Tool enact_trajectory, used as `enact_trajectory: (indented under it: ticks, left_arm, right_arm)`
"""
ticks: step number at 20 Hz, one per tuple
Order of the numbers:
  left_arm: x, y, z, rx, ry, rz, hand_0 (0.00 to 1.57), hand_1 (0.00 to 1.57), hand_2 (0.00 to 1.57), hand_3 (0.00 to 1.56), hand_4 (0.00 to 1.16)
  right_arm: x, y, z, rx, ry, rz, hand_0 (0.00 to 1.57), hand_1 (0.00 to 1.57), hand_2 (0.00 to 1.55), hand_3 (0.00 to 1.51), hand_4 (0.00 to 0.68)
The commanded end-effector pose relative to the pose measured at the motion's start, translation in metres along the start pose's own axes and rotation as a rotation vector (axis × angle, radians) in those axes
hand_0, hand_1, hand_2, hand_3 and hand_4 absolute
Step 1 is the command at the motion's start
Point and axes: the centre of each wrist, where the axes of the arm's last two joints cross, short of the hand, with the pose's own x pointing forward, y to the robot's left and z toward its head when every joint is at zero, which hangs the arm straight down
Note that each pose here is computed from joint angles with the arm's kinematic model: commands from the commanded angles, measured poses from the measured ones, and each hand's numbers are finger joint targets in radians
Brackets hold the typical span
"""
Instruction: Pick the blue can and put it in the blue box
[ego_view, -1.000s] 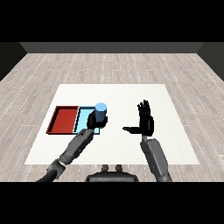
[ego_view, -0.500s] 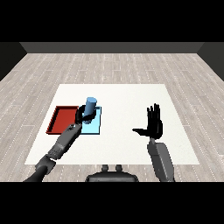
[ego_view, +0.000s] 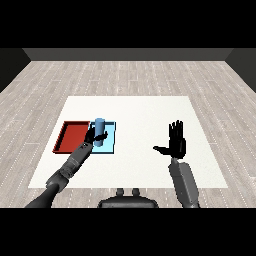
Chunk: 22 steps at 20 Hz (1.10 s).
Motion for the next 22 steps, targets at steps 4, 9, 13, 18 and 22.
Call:
enact_trajectory:
  ticks: [4,9,13,18,22]
  left_arm:
    - [-0.025,-0.014,0.0023,0.004,0.25,-0.058,0.9,0.9,0.82,0.58,0.85]
    - [-0.024,-0.007,-0.0028,0.044,0.316,0.017,1.45,1.45,1.28,0.0,0.61]
    - [-0.026,0.001,-0.006,-0.023,0.32,-0.039,0.0,0.0,0.0,0.0,0.0]
    - [-0.002,-0.007,-0.0108,-0.002,0.294,-0.059,0.0,0.0,0.0,0.0,0.0]
    - [-0.005,-0.021,-0.0025,0.112,0.173,0.08,0.0,0.0,0.0,0.0,0.0]
  right_arm:
    - [-0.015,-0.014,0.002,-0.024,0.032,0.019,0.0,0.0,0.0,0.0,0.0]
    - [-0.019,0.002,-0.004,-0.019,0.005,0.041,0.0,0.0,0.0,0.0,0.0]
    - [-0.025,-0.013,0.005,-0.033,0.027,0.038,0.0,0.0,0.0,0.0,0.0]
    - [-0.013,-0.013,0.003,-0.039,-0.008,0.022,0.0,0.0,0.0,0.0,0.0]
    - [-0.02,-0.021,0.015,-0.032,-0.001,0.013,0.0,0.0,0.0,0.0,0.0]
